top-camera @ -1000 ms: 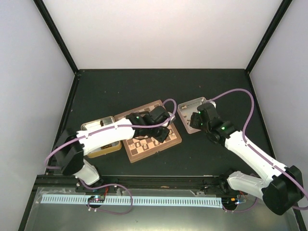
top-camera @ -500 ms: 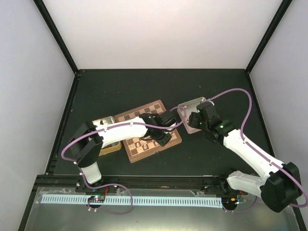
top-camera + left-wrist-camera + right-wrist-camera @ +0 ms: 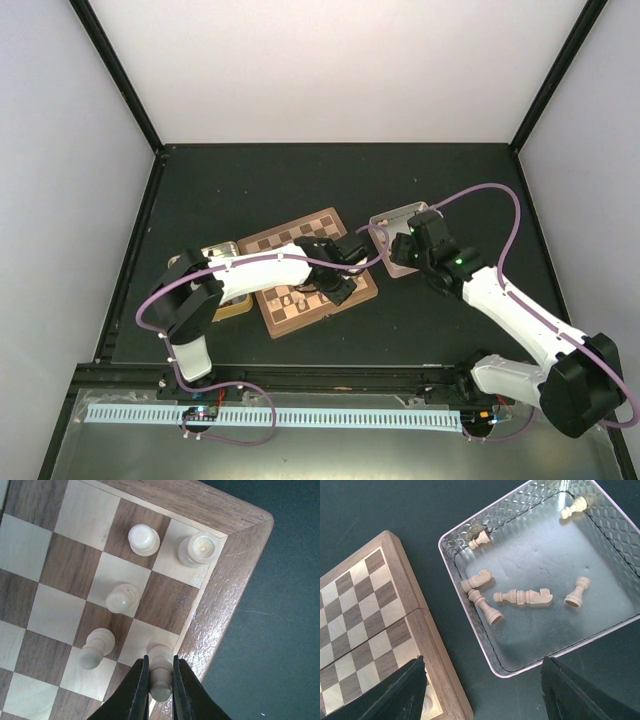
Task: Set up the chess pieces on the board
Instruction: Place the chess piece on the chessboard.
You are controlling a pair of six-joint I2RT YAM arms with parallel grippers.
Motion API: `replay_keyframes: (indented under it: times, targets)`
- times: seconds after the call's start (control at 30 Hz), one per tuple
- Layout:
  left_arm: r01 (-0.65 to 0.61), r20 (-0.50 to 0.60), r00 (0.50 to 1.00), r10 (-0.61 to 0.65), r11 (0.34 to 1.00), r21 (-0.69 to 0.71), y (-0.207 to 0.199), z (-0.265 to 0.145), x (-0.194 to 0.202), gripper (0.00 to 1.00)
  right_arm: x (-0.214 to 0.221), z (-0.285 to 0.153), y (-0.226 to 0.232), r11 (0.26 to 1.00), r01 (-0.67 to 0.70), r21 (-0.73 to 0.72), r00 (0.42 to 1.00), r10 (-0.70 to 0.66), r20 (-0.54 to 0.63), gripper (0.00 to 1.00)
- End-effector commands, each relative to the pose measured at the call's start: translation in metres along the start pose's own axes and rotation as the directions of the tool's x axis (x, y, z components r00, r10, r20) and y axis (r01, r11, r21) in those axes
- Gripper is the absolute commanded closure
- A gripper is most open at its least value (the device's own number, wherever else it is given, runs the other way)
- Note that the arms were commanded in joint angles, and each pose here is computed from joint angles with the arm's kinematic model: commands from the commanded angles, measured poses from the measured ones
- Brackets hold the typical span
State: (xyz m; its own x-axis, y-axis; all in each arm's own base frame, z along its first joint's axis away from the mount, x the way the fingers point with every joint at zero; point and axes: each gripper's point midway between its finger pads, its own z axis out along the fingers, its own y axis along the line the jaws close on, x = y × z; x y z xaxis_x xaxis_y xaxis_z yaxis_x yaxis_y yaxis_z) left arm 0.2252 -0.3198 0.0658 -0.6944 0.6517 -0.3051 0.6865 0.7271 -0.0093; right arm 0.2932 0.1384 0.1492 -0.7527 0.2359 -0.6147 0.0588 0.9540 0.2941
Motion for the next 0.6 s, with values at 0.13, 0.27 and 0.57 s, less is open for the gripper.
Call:
replay_keyframes:
  times: [0.13,0.27,0.57]
  targets:
    - [-0.004,0.043,0.999,0.006,0.999,-0.053,0.0095,-0.0050,-0.0193,0.89,-0.0026,0.0037,0.0014,1.000,-0.001,-0.011,1.000,0.001,0.003,0.37]
    - [-0.006,0.038,0.999,0.008,0.999,-0.046,0.0088,-0.0041,-0.0184,0.87,-0.0007,0.0049,0.0009,1.000,0.001,-0.010,1.000,-0.001,-0.004,0.37]
    - [-0.003,0.052,0.999,0.004,1.000,-0.025,0.0056,-0.0134,-0.0204,0.78,-0.0008,0.0044,0.0027,1.000,-0.001,-0.022,1.000,0.001,-0.005,0.37]
